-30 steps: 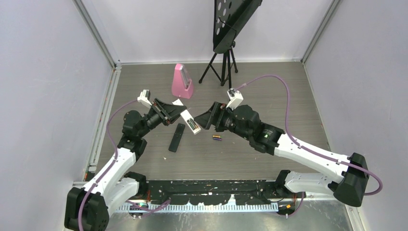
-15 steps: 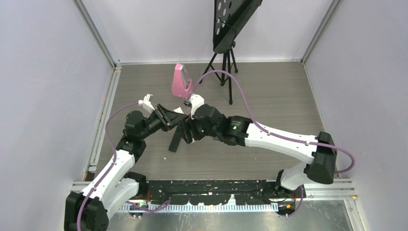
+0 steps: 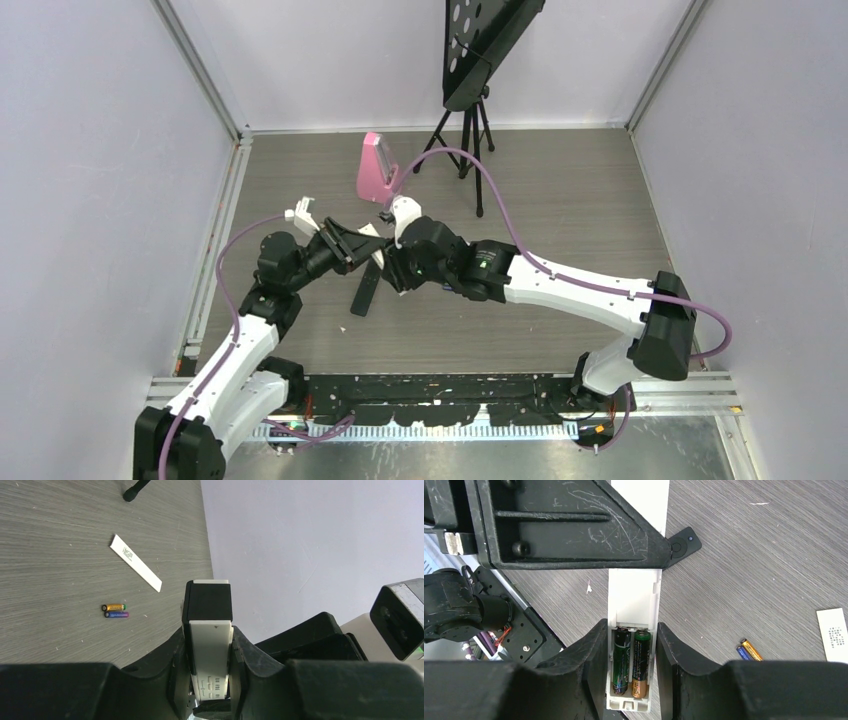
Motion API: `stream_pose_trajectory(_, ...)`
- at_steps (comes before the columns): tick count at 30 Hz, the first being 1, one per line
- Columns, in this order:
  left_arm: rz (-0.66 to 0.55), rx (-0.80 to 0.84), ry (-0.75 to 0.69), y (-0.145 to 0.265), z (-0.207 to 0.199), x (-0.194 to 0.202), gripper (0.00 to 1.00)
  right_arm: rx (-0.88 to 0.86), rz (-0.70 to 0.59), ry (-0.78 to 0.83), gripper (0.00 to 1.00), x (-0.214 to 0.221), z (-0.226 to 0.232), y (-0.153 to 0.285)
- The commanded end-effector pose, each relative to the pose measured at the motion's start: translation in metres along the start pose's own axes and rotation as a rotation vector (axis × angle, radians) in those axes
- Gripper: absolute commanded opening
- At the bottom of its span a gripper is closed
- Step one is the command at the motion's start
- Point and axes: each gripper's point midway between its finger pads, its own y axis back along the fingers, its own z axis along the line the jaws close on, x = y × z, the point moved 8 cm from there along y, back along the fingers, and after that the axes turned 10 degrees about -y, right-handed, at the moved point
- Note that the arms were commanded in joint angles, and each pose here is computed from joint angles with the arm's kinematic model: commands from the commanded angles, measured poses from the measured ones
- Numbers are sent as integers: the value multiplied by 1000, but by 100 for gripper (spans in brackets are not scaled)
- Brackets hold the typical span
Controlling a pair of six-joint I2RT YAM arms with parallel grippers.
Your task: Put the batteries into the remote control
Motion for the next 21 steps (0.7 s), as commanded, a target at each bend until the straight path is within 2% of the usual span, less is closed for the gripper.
stream_pose_trajectory(1, 13, 3, -39, 2, -3, -2, 31, -34, -45, 16, 15, -13, -2, 5)
stream_pose_trajectory(2, 13, -22, -38, 3, -1, -1, 47, -27, -43, 20, 14, -12, -6, 7)
stream_pose_trajectory(4, -5, -95, -35, 4, 10, -2, 72, -23, -18, 44, 14, -5, -16, 11)
stream_pose_trajectory(6, -33, -172, -17, 6, 26, -3, 82, -22, 34, 88, 13, 8, -28, 18)
stream_pose_trajectory(13, -46, -270, -10, 7, 61, -3, 90, 44, 206, 161, 7, 72, -82, 20)
stream_pose_trajectory(17, -19, -271, -39, 4, 63, -4, 91, -9, 325, 229, 1, 92, -89, 8)
stream_pose_trajectory(21, 25, -245, -70, 2, 58, -6, 91, -22, 412, 249, 1, 104, -92, -10)
